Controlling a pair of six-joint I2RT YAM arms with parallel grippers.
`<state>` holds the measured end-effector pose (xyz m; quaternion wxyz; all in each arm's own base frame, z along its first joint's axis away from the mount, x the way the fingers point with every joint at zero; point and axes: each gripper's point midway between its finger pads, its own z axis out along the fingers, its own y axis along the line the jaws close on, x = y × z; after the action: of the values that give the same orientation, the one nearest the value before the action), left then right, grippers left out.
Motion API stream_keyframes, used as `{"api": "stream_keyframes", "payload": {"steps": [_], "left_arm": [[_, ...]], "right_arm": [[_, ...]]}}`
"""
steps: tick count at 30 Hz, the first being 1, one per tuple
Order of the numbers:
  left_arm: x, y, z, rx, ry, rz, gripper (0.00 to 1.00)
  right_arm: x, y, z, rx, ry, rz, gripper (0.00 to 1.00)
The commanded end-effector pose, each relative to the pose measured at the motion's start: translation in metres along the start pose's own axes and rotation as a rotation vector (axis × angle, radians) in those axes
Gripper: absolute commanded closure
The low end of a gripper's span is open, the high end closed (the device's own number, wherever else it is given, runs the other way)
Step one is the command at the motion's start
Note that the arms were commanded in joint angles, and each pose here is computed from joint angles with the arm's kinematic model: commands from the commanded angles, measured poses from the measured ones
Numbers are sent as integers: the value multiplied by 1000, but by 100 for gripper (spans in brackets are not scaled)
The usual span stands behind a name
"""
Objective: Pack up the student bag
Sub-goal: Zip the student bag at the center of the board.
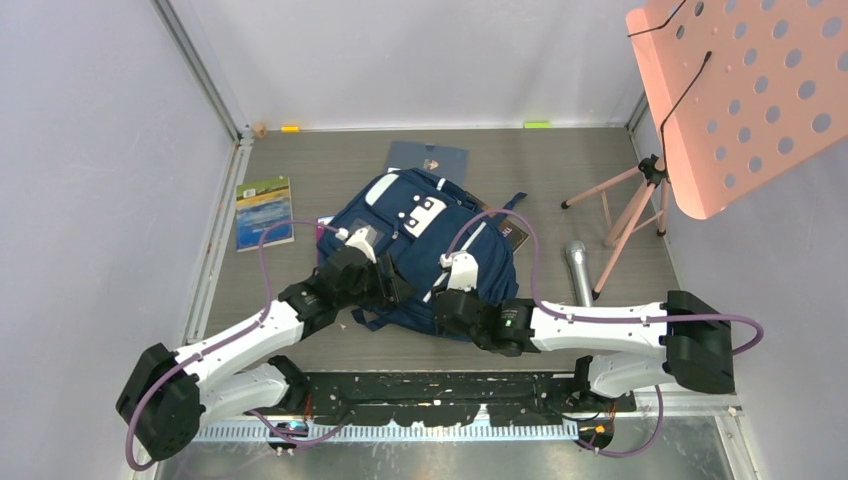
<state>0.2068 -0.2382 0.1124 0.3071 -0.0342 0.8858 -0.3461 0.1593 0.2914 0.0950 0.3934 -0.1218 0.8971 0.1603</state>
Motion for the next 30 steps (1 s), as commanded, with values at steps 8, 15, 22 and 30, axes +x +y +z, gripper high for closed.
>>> {"api": "stream_keyframes", "payload": {"steps": [8, 15, 22, 30], "left_arm": [[-9, -7, 9, 41, -42, -19, 54], [-10, -4, 13, 26, -46, -20, 54], [-15, 1, 13, 1, -75, -10, 72], [-19, 17, 13, -68, -104, 13, 100]], "right_arm": [[-14, 6, 6, 0, -77, 45, 59], [-7, 1, 13, 29, -75, 47, 68], [-3, -1, 17, 46, -66, 38, 78], [-14, -16, 7, 90, -111, 21, 100]]}}
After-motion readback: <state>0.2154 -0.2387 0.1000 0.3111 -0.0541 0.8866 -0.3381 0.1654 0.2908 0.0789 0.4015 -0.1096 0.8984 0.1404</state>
